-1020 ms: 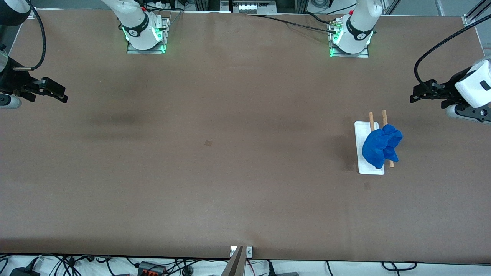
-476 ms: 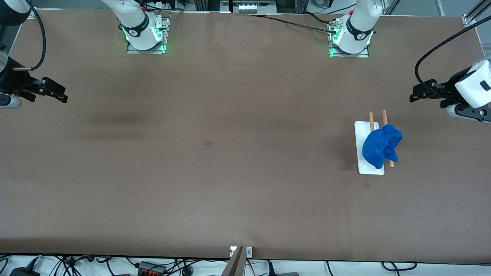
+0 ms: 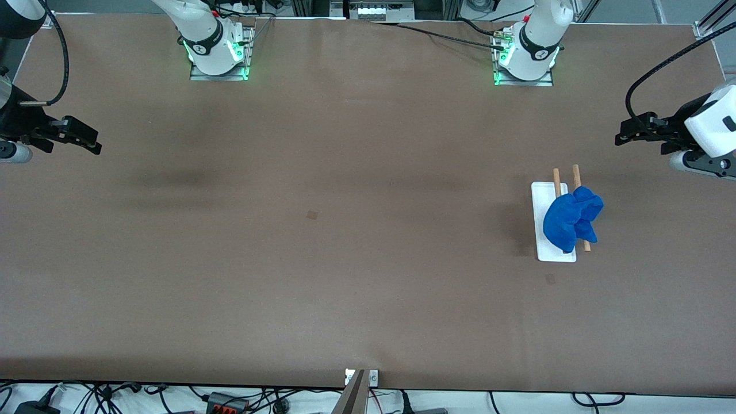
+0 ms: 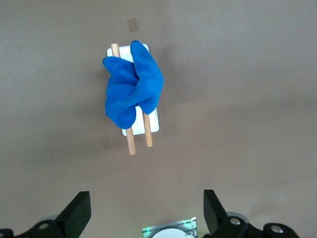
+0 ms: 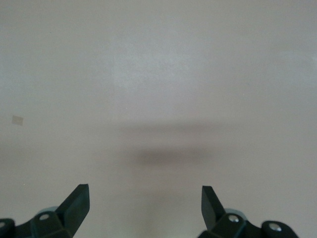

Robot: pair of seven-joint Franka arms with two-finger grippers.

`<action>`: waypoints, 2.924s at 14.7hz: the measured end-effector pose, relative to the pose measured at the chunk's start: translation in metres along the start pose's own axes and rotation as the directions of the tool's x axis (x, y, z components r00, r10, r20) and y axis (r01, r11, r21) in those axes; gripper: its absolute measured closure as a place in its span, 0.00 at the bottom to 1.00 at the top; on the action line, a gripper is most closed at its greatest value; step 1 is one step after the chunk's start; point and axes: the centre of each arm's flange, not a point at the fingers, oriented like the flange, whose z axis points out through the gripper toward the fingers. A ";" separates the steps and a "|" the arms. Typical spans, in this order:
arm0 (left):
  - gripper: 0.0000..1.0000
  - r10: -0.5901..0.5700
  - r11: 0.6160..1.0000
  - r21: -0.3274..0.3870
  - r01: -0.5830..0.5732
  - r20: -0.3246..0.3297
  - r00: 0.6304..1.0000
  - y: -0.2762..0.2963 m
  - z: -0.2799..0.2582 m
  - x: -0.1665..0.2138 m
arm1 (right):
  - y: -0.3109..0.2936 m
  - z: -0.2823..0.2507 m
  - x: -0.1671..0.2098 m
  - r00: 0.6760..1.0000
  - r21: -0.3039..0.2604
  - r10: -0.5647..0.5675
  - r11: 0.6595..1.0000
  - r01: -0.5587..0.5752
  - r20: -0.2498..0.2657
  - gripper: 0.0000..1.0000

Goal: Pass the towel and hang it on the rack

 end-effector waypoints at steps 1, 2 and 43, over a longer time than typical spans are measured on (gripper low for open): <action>0.00 0.000 1.000 0.001 0.000 -0.004 1.000 0.000 -0.001 0.000 | 0.000 0.000 0.000 1.000 0.000 0.000 1.000 0.000 0.000 0.00; 0.00 0.001 1.000 0.002 -0.001 -0.008 1.000 0.000 -0.002 0.000 | 0.000 0.000 0.000 1.000 0.000 0.000 1.000 0.000 0.000 0.00; 0.00 -0.110 0.993 0.028 0.112 -0.079 0.991 0.001 -0.021 -0.013 | 0.000 0.000 0.000 1.000 0.000 0.001 1.000 -0.001 0.000 0.00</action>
